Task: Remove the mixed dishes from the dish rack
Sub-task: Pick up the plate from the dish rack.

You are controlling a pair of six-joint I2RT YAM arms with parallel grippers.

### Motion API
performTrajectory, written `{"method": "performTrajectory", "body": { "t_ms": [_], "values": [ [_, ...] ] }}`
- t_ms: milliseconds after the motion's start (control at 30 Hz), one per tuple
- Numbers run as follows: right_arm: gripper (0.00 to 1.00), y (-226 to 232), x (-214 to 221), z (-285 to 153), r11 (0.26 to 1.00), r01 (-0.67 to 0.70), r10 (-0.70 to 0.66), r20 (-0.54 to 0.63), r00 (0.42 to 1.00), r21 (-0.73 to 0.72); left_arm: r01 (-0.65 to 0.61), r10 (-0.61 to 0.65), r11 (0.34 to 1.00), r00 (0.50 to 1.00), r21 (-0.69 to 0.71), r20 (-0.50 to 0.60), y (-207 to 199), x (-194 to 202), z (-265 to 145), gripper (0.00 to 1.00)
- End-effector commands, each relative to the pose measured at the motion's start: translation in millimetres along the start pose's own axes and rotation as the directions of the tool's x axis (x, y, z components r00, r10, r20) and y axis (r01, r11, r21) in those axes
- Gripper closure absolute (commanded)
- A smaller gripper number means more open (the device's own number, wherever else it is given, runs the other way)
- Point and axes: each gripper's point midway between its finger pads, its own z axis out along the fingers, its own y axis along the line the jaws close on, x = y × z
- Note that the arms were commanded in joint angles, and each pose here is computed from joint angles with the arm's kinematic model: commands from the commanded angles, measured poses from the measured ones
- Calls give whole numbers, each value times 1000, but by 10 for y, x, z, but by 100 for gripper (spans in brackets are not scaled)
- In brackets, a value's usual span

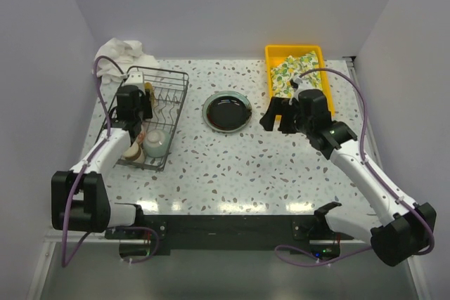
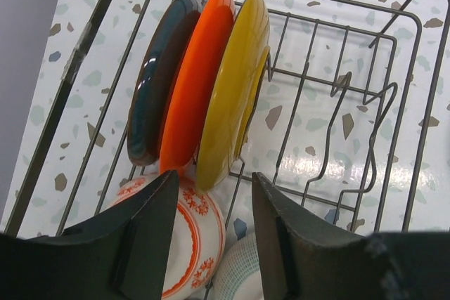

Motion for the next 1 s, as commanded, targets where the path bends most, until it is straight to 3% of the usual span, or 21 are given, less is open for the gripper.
{"method": "performTrajectory", "body": {
  "t_ms": [0, 333, 800, 967],
  "values": [
    [11, -26, 67, -83, 999, 34, -34, 0, 999, -9, -12, 5, 998, 995, 63, 101, -71, -247, 115, 51],
    [11, -49, 88, -109, 998, 60, -60, -11, 998, -5, -84, 79, 992, 995, 94, 56, -36, -166, 296, 57],
    [11, 34, 62, -116, 996, 87, -89, -61, 994, -30, -143, 144, 914, 989, 381, 25, -147, -177, 371, 61],
    [11, 89, 21, -118, 996, 81, -84, -60, 995, -48, -122, 133, 894, 991, 430, 6, -118, -199, 414, 69]
  ]
}}
